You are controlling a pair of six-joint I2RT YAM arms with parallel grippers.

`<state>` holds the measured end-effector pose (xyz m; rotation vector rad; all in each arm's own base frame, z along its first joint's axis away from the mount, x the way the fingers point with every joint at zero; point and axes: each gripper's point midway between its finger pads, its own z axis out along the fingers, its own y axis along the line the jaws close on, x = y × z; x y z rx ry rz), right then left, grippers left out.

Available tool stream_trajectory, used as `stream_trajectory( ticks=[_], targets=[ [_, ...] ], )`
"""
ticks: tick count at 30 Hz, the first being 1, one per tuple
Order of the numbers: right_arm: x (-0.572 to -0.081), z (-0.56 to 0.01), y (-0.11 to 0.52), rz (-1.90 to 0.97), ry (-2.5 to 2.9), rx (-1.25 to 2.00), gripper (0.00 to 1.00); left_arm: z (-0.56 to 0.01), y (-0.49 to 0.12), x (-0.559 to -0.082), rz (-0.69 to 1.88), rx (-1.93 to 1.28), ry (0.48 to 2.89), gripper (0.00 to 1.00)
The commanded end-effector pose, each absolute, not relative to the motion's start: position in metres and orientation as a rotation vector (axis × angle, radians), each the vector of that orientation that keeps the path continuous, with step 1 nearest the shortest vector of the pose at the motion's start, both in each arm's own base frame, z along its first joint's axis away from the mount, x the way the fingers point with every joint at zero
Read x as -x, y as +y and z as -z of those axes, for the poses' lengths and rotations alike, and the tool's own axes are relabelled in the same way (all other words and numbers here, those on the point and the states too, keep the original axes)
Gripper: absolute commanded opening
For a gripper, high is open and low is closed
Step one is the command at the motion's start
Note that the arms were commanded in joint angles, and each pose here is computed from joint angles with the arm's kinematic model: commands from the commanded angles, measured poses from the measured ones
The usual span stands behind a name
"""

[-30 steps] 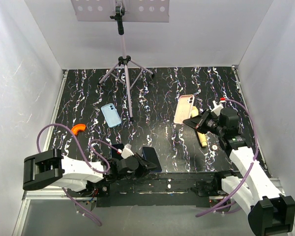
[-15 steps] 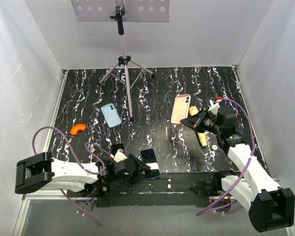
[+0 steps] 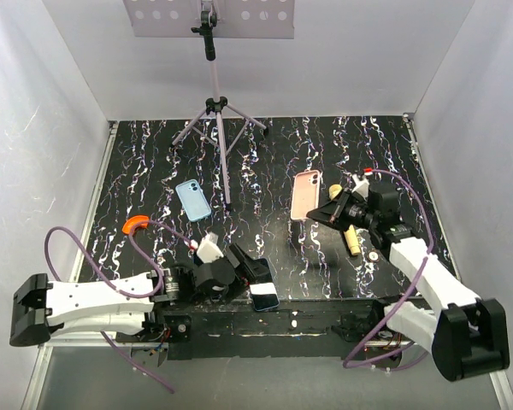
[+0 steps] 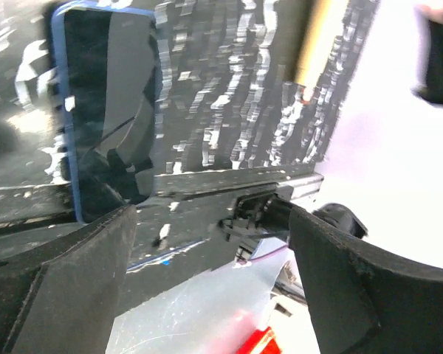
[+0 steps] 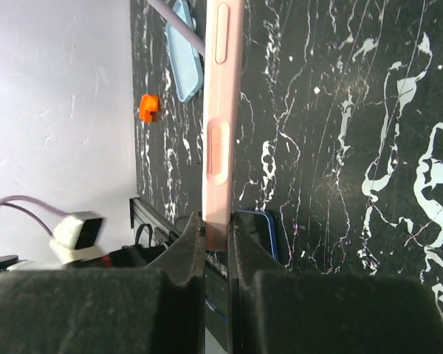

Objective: Take the phone out of the phone case
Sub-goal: Place the phone case at the center of the board, then reset both arms

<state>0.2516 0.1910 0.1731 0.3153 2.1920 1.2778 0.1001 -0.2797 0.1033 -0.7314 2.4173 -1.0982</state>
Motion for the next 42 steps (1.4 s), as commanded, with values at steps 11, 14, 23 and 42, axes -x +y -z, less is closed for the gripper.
stream_trajectory(
  ticks=[11,14,23,42],
  targets=[
    [-0.359,-0.175,0.232,-1.308,2.370,-0.153,0.09,-0.296,-0.276,-0.135,0.812,-0.237,2.087,0.97],
    [-0.378,-0.147,0.229,-1.254,2.481,-0.169,0.51,-0.313,-0.274,-0.134,0.846,-0.246,2.045,0.98],
    [-0.319,-0.127,0.170,-0.842,2.570,-0.145,0.85,-0.330,-0.227,-0.147,0.766,-0.133,1.947,0.98],
    [-0.162,-0.360,0.071,-0.524,1.655,-0.009,0.88,-0.452,-0.067,-0.168,0.684,0.213,1.374,0.98]
  ],
)
